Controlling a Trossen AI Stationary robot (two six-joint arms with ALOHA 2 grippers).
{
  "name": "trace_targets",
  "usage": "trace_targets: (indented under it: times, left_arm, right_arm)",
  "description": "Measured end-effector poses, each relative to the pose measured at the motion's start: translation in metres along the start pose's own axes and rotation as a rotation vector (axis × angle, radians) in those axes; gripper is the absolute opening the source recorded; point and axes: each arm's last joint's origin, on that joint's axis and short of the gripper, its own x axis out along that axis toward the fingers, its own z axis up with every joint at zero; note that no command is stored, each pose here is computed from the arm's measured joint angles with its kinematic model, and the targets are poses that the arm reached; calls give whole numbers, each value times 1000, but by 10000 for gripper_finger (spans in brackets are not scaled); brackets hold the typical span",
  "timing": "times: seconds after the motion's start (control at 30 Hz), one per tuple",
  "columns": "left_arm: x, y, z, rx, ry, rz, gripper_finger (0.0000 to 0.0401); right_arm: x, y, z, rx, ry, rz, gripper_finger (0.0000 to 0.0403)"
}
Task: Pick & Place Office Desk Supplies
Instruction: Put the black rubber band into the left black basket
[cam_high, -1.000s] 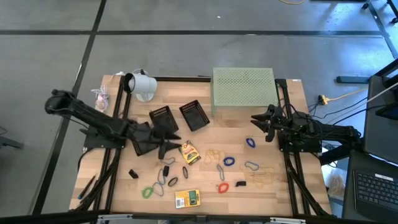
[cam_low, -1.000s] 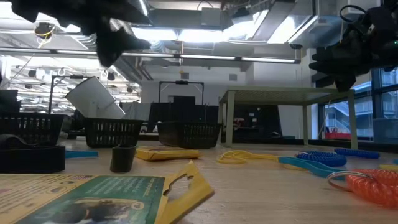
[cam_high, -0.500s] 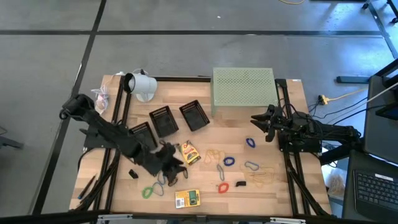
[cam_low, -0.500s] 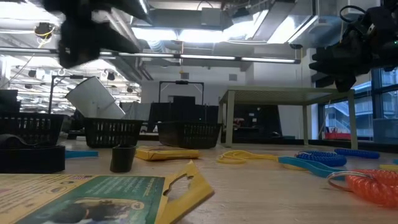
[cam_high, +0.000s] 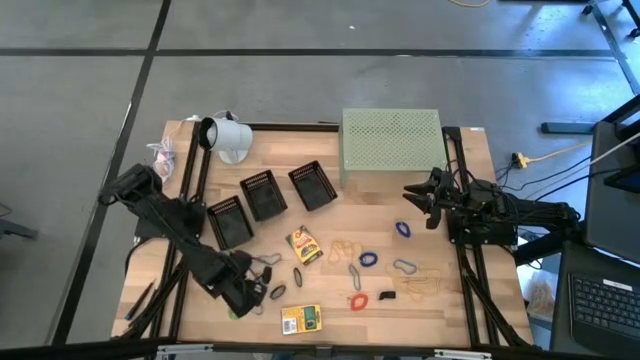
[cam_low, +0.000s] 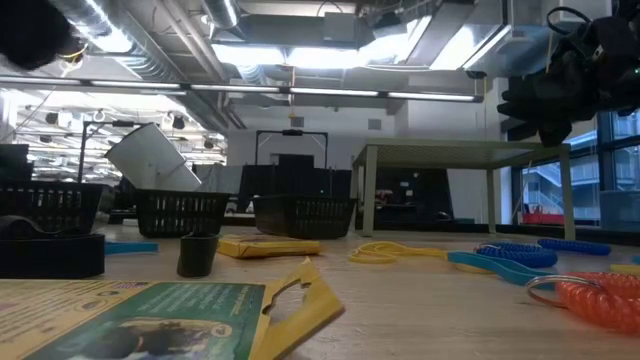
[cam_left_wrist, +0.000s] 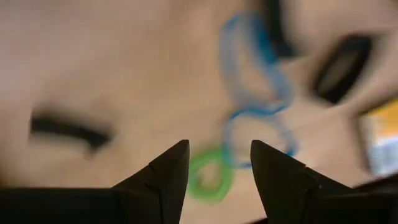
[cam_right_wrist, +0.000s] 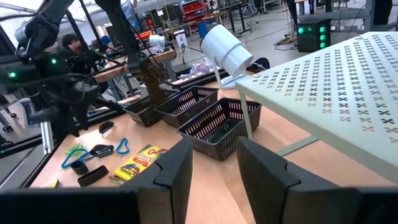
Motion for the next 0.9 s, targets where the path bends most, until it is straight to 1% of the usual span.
trace_targets:
  times: [0.07,0.13,0.3,0.47,0.57,0.63,0.77,0.9]
  left_arm:
    - [6,4,-6,-63,50,72,166]
    - [13,6,-11,-88,76,122,166]
    - [22,11,-14,-93,41,193,166]
    - [22,21,-10,-146,25,333,166]
    - [20,26,-8,-176,5,398,166]
    - [20,28,-6,-184,-20,407,166]
    - [20,25,-3,-177,-79,361,166]
    - [20,24,0,-184,-91,352,166]
  right_arm:
    - [0,0,0,0,0,0,131]
    - [0,0,0,-2,1,0,131]
    - [0,0,0,-39,0,-5,131]
    - [0,-2,0,-45,-13,-53,131]
    - [0,-2,0,-45,-17,-70,131]
    - [0,-2,0,-46,-16,-70,131]
    - [0,-2,0,-46,-13,-70,131]
    - [0,-2,0,-46,-13,-70,131]
